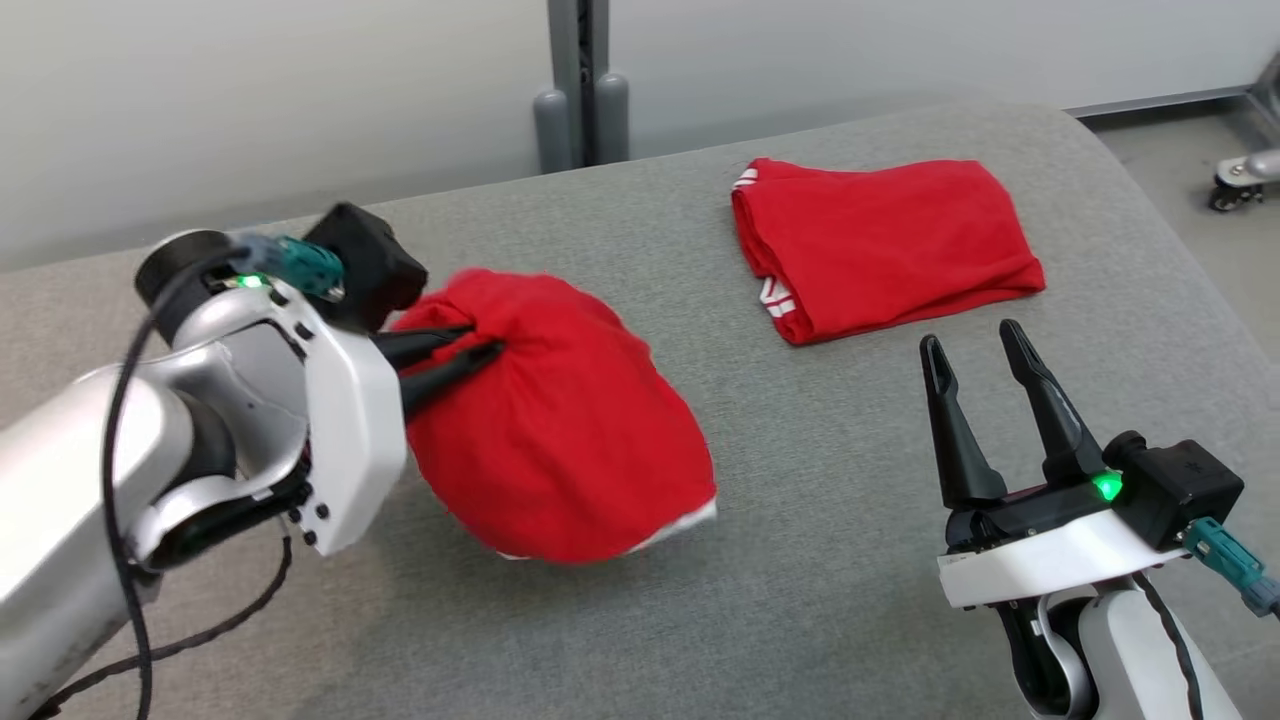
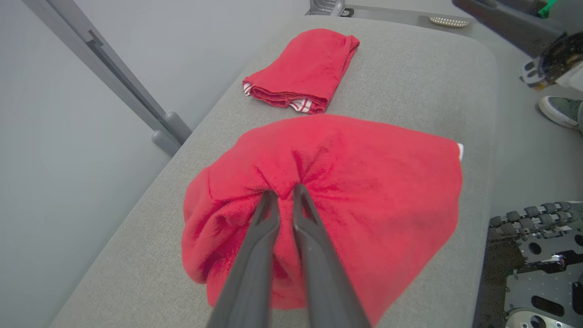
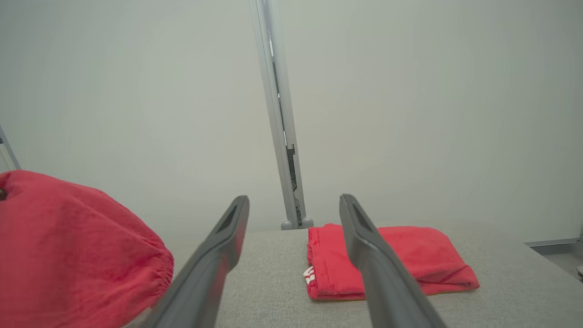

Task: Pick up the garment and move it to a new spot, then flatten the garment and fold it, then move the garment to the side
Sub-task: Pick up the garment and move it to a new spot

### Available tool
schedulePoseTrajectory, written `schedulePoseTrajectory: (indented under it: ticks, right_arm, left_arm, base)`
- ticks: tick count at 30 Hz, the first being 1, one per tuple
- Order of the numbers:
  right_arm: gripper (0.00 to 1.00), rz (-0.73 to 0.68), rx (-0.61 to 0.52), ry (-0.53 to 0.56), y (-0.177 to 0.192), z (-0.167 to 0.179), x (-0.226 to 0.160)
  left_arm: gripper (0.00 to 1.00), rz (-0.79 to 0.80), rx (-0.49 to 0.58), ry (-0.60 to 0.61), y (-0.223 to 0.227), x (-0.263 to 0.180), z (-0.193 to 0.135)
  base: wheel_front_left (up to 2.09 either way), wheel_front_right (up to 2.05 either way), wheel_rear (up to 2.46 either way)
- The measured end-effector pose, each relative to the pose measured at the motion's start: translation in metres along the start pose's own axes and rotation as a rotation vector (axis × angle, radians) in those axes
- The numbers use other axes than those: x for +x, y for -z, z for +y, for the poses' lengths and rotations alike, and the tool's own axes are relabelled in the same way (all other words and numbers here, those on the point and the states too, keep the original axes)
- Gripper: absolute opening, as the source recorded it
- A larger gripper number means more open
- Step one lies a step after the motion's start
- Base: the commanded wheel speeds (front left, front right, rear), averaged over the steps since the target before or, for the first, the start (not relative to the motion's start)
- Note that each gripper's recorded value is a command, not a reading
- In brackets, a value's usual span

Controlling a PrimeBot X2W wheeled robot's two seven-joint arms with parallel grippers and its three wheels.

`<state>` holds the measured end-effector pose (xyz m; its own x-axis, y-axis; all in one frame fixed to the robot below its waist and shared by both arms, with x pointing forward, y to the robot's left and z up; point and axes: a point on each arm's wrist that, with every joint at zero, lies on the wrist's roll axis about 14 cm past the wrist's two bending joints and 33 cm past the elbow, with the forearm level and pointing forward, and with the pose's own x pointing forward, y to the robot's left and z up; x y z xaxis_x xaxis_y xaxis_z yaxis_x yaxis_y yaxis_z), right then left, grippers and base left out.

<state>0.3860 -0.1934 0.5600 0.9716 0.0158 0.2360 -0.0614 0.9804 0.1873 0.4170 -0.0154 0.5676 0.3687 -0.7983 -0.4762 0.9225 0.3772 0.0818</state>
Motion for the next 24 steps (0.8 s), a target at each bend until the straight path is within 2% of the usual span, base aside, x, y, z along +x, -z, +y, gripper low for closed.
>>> schedulePoseTrajectory:
  ticks: [3,8,18,19,20,21,24]
  right_arm:
    - [1.00,-0.003,-0.003,0.021,-0.002,-0.007,-0.005]
    - [1.00,0.000,-0.007,0.049,-0.003,-0.015,-0.009]
    - [1.00,0.021,-0.007,0.069,0.005,-0.021,-0.007]
    - [1.00,0.022,-0.006,0.068,0.005,-0.021,-0.007]
    - [1.00,0.024,-0.005,0.066,0.006,-0.020,-0.006]
    - [1.00,0.027,-0.004,0.063,0.007,-0.019,-0.006]
    - [1.00,0.027,0.002,0.050,0.008,-0.015,-0.004]
  left_arm:
    - [0.00,-0.018,0.057,0.051,-0.004,0.015,-0.014]
    - [0.00,0.009,0.061,0.113,0.016,0.038,-0.028]
    - [0.00,0.037,-0.075,0.152,0.063,0.071,-0.035]
    - [0.31,0.038,-0.082,0.151,0.064,0.072,-0.036]
    - [0.73,0.041,-0.087,0.150,0.066,0.072,-0.037]
    - [1.00,0.045,-0.092,0.150,0.068,0.072,-0.039]
    - [1.00,0.033,-0.097,0.136,0.068,0.069,-0.039]
  base:
    - [0.00,0.00,0.00]
    - [0.00,0.00,0.00]
    - [0.00,0.00,0.00]
    - [0.00,0.00,0.00]
    - [0.00,0.00,0.00]
    - [0.00,0.00,0.00]
    - [0.00,0.00,0.00]
